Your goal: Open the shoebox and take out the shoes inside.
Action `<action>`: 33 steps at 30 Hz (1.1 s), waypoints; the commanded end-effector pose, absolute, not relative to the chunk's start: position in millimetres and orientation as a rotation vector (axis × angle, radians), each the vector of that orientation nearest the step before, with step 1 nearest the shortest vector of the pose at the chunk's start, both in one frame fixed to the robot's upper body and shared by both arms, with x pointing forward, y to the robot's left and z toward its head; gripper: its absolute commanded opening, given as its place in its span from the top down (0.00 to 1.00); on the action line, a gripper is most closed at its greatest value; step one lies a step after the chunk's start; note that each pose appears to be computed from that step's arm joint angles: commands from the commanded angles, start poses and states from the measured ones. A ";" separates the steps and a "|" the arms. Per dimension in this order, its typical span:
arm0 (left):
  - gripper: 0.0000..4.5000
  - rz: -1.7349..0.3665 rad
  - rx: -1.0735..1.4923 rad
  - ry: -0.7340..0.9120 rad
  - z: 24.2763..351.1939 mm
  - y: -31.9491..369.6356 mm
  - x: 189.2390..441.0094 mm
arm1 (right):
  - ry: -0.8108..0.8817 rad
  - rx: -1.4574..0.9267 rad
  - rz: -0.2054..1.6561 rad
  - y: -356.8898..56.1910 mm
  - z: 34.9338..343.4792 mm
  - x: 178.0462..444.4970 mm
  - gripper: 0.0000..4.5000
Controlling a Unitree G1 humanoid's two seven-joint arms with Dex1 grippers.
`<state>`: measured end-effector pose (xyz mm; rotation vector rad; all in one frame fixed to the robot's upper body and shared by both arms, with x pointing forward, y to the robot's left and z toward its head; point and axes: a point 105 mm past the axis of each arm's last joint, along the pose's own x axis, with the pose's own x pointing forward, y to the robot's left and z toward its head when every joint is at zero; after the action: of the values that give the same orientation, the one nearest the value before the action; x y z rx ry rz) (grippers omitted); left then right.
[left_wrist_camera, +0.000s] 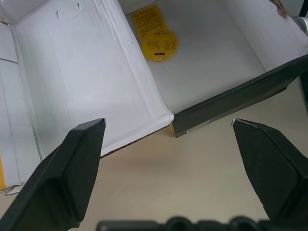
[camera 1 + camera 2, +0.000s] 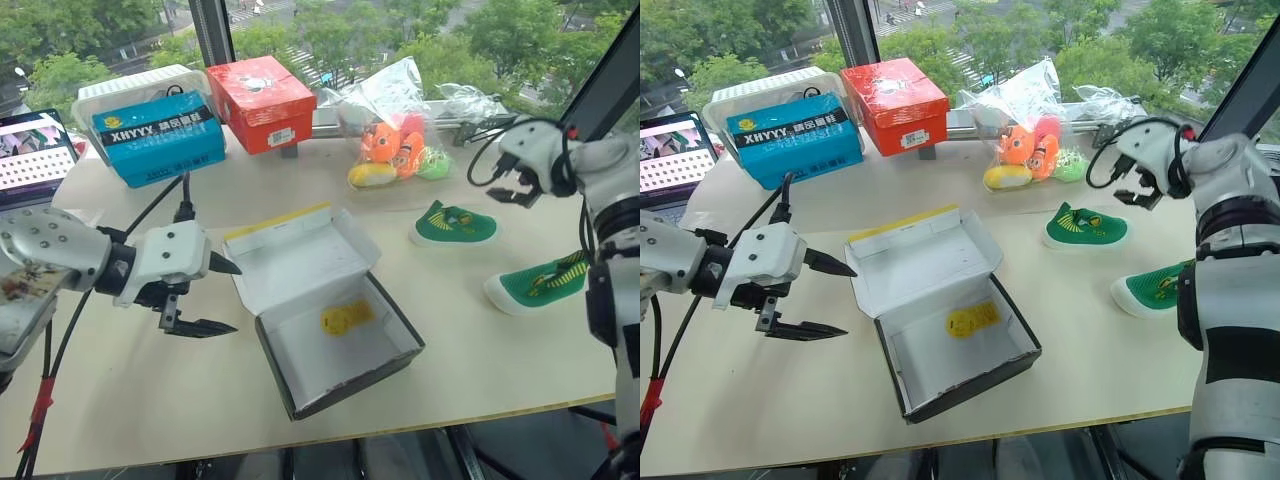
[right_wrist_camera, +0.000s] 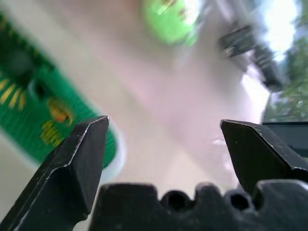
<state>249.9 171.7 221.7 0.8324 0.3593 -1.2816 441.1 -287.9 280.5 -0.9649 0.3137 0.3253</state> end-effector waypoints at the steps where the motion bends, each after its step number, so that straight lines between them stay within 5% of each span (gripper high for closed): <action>1: 0.00 -1.261 0.876 0.313 235.5 172.5 248.1 | 0.209 -0.979 0.450 -271.5 318.1 430.0 0.03; 8: 0.00 -1.299 0.754 0.244 243.1 165.2 248.4 | 0.223 -0.990 1.069 -234.5 301.9 361.8 0.03; 13: 0.00 -1.283 0.438 0.063 257.0 158.3 258.2 | 0.216 -0.825 1.185 -217.8 277.2 313.2 0.03; 20: 0.00 -0.924 0.115 -0.217 294.5 191.3 277.8 | 0.159 -0.620 0.805 -248.2 254.3 311.9 0.03; 33: 0.00 -0.295 0.086 -0.029 154.2 226.3 300.1 | 0.023 -0.247 0.133 -308.7 183.1 308.1 0.03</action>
<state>301.0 223.3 149.7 0.0655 0.0293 -0.3567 315.9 -302.4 170.2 -0.2775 0.1339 0.2488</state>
